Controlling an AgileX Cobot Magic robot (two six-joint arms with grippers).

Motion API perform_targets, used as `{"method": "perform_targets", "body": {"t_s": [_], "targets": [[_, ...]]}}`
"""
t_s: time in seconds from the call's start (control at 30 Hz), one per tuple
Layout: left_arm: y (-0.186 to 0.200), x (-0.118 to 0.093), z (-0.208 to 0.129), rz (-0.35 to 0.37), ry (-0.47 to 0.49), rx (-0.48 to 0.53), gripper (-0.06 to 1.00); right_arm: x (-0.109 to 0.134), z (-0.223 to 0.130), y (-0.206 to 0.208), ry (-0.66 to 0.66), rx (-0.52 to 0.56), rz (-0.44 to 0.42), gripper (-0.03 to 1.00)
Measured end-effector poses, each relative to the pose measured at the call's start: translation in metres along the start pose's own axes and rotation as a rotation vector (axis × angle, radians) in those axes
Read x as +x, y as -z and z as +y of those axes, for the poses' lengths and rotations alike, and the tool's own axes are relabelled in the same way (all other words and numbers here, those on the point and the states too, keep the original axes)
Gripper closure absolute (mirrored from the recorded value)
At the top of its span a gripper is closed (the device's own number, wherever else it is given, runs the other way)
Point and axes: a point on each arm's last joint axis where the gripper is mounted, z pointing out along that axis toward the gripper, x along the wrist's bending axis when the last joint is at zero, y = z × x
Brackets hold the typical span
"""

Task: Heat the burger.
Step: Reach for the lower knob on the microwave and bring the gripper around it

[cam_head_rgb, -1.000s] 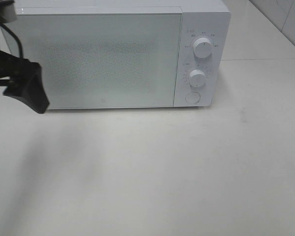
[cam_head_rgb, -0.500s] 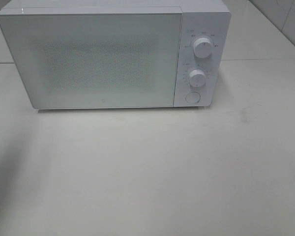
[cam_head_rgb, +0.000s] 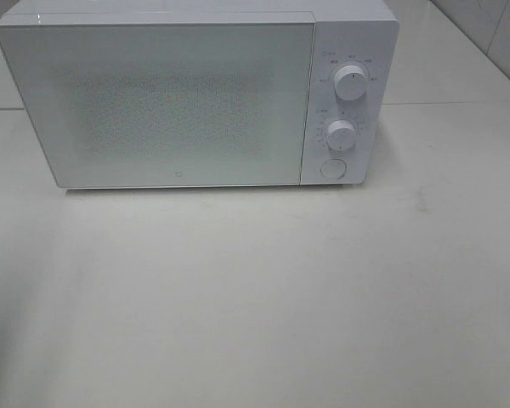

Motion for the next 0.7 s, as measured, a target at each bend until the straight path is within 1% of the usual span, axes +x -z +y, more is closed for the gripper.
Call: {"method": "perform_targets", "body": {"t_s": [0.07, 0.13, 0.2, 0.23, 0.33, 0.4, 0.43, 0.5, 0.53, 0.6, 0.7], "targets": [[0.002, 0.0, -0.006, 0.003, -0.003, -0.017, -0.04, 0.0, 0.0, 0.0, 0.0, 0.0, 0.0, 0.2], [0.005, 0.002, -0.028, 0.024, -0.019, -0.066, -0.04, 0.0, 0.0, 0.0, 0.0, 0.0, 0.0, 0.2], [0.004, 0.002, -0.033, 0.028, -0.021, -0.073, -0.04, 0.0, 0.0, 0.0, 0.0, 0.0, 0.0, 0.2], [0.006, 0.002, -0.041, 0.031, -0.026, -0.104, -0.04, 0.0, 0.0, 0.0, 0.0, 0.0, 0.0, 0.2], [0.006, 0.002, -0.045, 0.031, -0.028, -0.124, -0.04, 0.0, 0.0, 0.0, 0.0, 0.0, 0.0, 0.2], [0.009, 0.002, -0.056, 0.036, -0.035, -0.191, -0.04, 0.0, 0.0, 0.0, 0.0, 0.0, 0.0, 0.2], [0.009, 0.002, -0.056, 0.036, -0.035, -0.191, -0.04, 0.0, 0.0, 0.0, 0.0, 0.0, 0.0, 0.2], [0.012, 0.002, -0.067, 0.039, -0.042, -0.267, -0.04, 0.0, 0.0, 0.0, 0.0, 0.0, 0.0, 0.2], [0.012, 0.002, -0.067, 0.039, -0.042, -0.267, -0.04, 0.0, 0.0, 0.0, 0.0, 0.0, 0.0, 0.2], [0.023, 0.001, -0.08, 0.04, -0.055, -0.386, -0.04, 0.0, 0.0, 0.0, 0.0, 0.0, 0.0, 0.2], [0.026, 0.001, -0.084, 0.04, -0.058, -0.413, -0.04, 0.0, 0.0, 0.0, 0.0, 0.0, 0.0, 0.2]]}}
